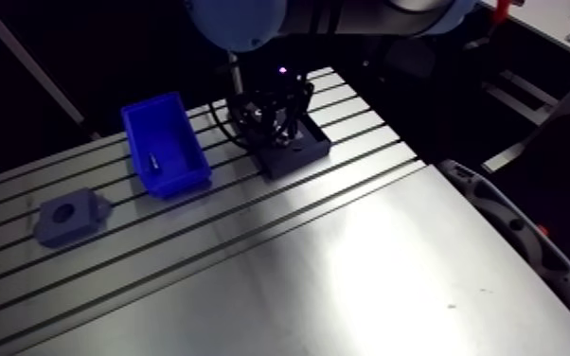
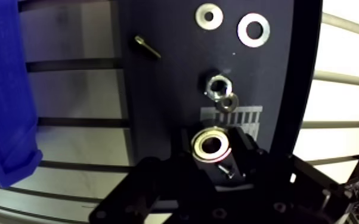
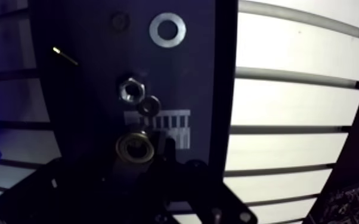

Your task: Pick up the bearing and press it into the housing until flush.

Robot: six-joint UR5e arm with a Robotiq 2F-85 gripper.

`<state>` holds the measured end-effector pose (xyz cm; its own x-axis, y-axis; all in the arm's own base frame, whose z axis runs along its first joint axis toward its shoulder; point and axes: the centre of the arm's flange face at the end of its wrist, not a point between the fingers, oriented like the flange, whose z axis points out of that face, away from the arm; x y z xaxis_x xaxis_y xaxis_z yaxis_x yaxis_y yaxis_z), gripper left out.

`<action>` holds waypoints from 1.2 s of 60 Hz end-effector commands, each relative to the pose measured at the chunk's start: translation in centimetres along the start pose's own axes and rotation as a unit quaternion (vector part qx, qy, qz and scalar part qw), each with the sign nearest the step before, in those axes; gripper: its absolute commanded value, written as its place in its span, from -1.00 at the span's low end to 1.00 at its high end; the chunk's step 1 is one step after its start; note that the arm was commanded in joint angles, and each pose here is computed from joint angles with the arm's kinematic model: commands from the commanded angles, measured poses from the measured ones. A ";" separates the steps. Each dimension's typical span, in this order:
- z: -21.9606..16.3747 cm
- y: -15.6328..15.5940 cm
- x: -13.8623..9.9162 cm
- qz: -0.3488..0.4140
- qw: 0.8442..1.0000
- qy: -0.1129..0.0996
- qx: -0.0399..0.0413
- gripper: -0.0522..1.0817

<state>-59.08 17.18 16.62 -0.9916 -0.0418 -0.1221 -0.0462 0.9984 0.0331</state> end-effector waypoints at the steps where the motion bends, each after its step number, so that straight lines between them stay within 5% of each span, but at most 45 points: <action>1: -0.1 0.1 0.1 -0.001 1.000 0.001 0.000 0.09; 24: -1.5 0.1 0.1 -0.001 1.000 0.010 -0.002 0.29; 50: -10.7 -0.9 -2.8 0.016 1.000 0.021 -0.005 0.35; 72: -15.8 -10.3 -0.2 0.033 0.999 0.018 -0.005 0.35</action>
<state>-58.68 13.32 28.64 -0.9962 -0.0018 -0.0875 -0.0057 0.9990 0.0442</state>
